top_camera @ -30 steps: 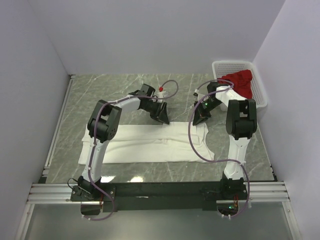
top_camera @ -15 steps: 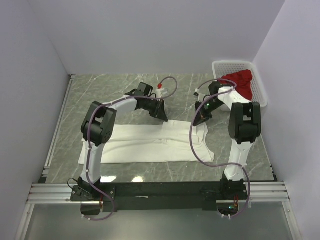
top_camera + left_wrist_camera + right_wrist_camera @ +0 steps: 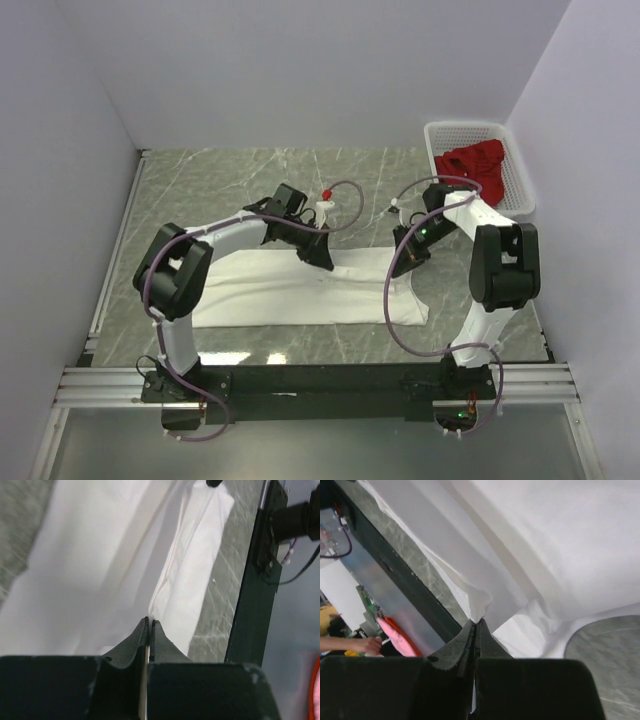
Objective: Fold and stack the t-shirts
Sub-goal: Fold the tshirt
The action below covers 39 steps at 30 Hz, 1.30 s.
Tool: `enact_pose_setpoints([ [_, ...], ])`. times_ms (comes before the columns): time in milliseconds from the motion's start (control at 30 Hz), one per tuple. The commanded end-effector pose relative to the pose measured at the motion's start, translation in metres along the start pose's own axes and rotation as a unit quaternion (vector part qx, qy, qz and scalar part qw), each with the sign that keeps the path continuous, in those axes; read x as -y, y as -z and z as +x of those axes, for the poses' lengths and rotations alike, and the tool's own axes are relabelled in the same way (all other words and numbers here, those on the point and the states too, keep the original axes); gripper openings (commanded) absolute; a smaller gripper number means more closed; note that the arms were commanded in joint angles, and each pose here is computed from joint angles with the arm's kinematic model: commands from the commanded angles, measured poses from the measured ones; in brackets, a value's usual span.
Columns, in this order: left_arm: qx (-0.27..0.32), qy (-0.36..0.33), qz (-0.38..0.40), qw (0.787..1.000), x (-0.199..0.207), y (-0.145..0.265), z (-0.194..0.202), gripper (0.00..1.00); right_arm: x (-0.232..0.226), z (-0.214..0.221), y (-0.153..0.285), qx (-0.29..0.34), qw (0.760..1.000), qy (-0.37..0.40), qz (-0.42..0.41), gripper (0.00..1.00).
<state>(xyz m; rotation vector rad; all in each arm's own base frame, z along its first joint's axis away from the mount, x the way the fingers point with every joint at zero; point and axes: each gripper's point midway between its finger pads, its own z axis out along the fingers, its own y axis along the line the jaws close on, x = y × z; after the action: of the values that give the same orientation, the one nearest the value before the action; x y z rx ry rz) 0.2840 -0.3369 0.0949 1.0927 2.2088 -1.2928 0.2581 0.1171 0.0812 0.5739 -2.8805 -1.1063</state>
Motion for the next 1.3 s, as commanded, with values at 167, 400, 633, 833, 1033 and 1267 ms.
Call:
enact_pose_setpoints([
  [167, -0.021, -0.069, 0.002, 0.997, 0.024, 0.007, 0.029, 0.01, -0.034, 0.047, -0.009, -0.043, 0.997, 0.062, -0.026, 0.0],
  [400, -0.037, -0.059, -0.001, 0.998, 0.024, 0.009, 0.046, 0.04, -0.034, 0.059, -0.026, -0.073, 0.994, 0.075, -0.014, 0.0],
  [633, -0.045, -0.041, 0.018, 0.998, 0.039, 0.003, 0.061, 0.04, -0.028, 0.059, -0.023, -0.08, 0.994, 0.08, -0.004, 0.0],
  [833, -0.047, -0.027, 0.021, 0.998, 0.047, -0.011, 0.071, 0.02, -0.021, 0.056, -0.019, -0.082, 0.993, 0.084, 0.012, 0.0],
  [1033, -0.034, -0.048, 0.006, 0.998, 0.042, -0.004, 0.054, 0.02, -0.021, 0.053, -0.019, -0.079, 0.993, 0.084, 0.01, 0.0],
  [1267, -0.026, -0.024, 0.008, 0.999, 0.028, 0.0, 0.036, 0.04, -0.02, 0.033, -0.02, -0.066, 0.995, 0.079, 0.011, 0.0],
])
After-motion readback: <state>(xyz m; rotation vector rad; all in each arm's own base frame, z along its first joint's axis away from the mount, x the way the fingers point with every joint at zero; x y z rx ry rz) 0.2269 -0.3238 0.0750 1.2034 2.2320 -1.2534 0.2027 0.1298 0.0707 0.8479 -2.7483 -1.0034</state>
